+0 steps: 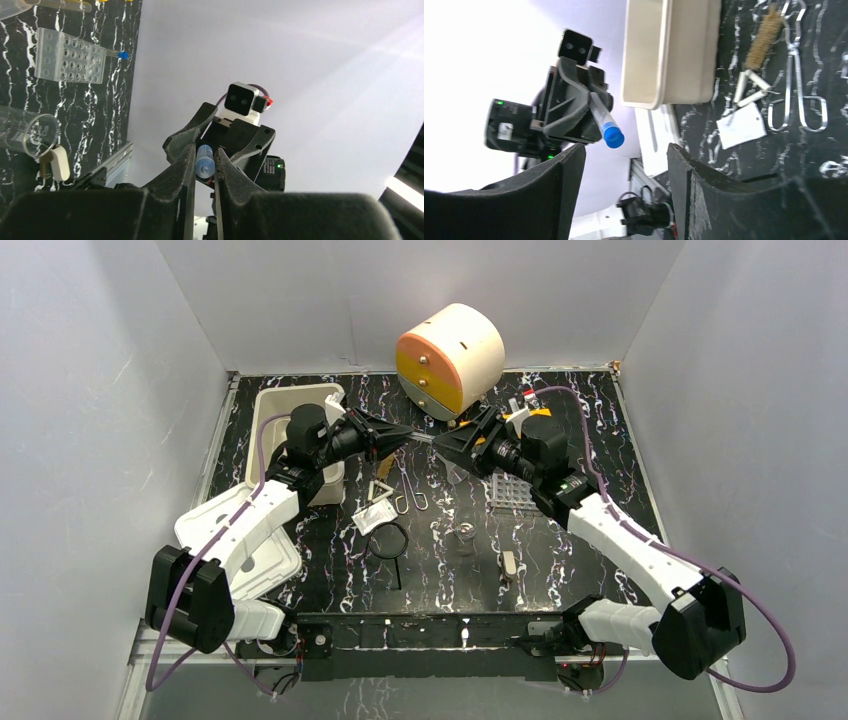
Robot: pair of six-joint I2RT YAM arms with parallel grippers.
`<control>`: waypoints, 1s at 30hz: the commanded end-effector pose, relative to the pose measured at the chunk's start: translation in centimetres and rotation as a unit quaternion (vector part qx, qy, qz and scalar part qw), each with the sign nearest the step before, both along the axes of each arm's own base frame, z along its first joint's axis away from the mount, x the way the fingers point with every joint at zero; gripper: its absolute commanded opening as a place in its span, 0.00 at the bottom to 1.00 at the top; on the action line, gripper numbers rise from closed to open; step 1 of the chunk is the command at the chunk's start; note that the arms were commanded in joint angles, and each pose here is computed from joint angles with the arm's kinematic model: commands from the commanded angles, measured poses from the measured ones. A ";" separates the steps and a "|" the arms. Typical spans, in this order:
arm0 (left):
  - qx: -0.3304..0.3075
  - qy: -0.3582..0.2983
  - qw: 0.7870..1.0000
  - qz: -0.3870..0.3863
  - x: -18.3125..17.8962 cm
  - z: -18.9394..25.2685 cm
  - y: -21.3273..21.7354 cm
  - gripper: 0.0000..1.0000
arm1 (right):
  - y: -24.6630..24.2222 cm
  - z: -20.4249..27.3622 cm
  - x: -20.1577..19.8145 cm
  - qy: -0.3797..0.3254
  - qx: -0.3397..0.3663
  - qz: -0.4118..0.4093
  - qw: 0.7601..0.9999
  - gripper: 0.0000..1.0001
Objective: Organize the chemistry lab equipment
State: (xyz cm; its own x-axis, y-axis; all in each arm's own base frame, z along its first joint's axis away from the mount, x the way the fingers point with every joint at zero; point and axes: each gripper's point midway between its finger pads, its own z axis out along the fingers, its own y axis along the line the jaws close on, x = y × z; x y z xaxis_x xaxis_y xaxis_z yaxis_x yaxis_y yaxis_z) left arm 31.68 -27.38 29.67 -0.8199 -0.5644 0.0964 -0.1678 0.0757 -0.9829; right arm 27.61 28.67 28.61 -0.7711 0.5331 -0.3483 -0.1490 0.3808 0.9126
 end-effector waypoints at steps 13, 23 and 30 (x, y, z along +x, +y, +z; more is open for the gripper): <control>-0.046 -0.002 0.999 -0.006 -0.4 2.1 -0.1 0.00 | 1.6 6.3 0.7 -0.005 0.141 0.025 0.990 0.37; -0.036 0.006 0.999 -0.032 -0.8 1.5 -0.6 0.14 | 1.3 5.4 1.0 -0.031 0.100 0.022 0.994 0.24; 0.053 -0.018 0.997 -0.046 -1.2 -0.6 -0.1 0.88 | -3.2 3.0 3.7 -0.104 -0.056 0.004 0.993 0.22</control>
State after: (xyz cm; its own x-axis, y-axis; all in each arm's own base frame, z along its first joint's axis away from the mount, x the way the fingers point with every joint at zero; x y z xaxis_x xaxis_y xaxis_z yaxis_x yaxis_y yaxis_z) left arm 31.47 -27.77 28.94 -0.8390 -0.5323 0.1133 -0.1919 0.0944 -0.9769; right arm 29.79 28.50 30.67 -0.7681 0.5330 -0.3548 -0.2020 0.3241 0.9242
